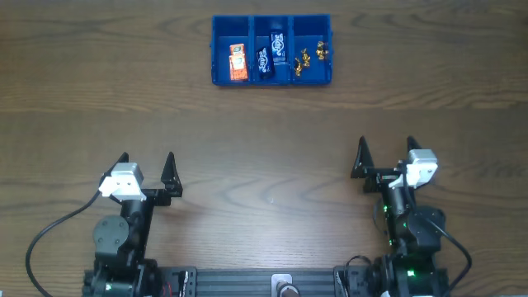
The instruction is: Sort Candies Into Trays
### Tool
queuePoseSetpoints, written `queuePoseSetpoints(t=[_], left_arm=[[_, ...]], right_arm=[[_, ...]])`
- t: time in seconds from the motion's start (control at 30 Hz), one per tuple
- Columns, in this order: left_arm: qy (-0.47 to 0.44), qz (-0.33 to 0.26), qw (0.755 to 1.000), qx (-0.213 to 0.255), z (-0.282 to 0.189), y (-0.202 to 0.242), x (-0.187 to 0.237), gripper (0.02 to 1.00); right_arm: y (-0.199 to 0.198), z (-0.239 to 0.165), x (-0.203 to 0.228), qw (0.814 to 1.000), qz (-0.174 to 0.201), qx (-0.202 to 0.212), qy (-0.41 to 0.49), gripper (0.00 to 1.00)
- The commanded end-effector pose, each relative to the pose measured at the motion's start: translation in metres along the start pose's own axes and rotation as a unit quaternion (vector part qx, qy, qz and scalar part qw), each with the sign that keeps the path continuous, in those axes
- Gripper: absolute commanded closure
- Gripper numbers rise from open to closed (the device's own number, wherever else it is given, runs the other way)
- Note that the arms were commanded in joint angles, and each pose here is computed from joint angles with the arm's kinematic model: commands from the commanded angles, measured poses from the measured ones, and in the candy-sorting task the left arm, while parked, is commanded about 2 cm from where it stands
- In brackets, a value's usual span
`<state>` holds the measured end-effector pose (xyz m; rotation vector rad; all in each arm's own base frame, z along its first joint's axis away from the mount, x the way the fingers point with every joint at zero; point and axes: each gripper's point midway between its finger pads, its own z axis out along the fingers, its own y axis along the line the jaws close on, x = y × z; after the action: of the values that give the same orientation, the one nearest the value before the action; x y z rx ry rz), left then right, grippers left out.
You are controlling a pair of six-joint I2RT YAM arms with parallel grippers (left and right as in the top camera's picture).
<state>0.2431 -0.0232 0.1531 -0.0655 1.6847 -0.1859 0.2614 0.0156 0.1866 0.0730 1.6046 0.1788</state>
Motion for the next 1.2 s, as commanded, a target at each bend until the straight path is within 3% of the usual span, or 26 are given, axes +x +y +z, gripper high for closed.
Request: queuePoseSetpoints(t=[0.03, 0.2, 0.37, 0.47, 0.63, 0.7, 1.2], left_arm=[[0.023, 0.008, 1.000, -0.014, 0.001, 0.007, 0.017, 0.020], [0.023, 0.008, 1.000, -0.014, 0.001, 0.006, 0.017, 0.020], [0.023, 0.008, 1.000, -0.014, 0.001, 0.007, 0.017, 0.020], [0.023, 0.008, 1.000, -0.014, 0.001, 0.007, 0.017, 0.020], [0.023, 0.008, 1.000, -0.014, 0.001, 0.007, 0.017, 0.020], [0.023, 0.008, 1.000, -0.014, 0.001, 0.006, 0.017, 0.020], [0.023, 0.008, 1.000, -0.014, 0.001, 0.007, 0.017, 0.020]], right_arm=[[-0.015, -0.003, 0.017, 1.000, 0.015, 0.019, 0.000, 0.003], [-0.046, -0.018, 0.026, 0.994, 0.012, 0.107, 0.010, 0.003], [-0.043, -0.019, 0.022, 0.995, 0.006, 0.101, 0.002, 0.003], [-0.042, -0.018, 0.022, 0.995, -0.040, 0.097, 0.007, 0.003], [-0.039, -0.018, 0.024, 0.995, -0.046, 0.087, 0.010, 0.003], [-0.034, -0.017, 0.025, 0.995, -0.069, 0.074, 0.015, 0.003], [-0.038, -0.017, 0.028, 0.994, -0.071, 0.083, 0.022, 0.003]])
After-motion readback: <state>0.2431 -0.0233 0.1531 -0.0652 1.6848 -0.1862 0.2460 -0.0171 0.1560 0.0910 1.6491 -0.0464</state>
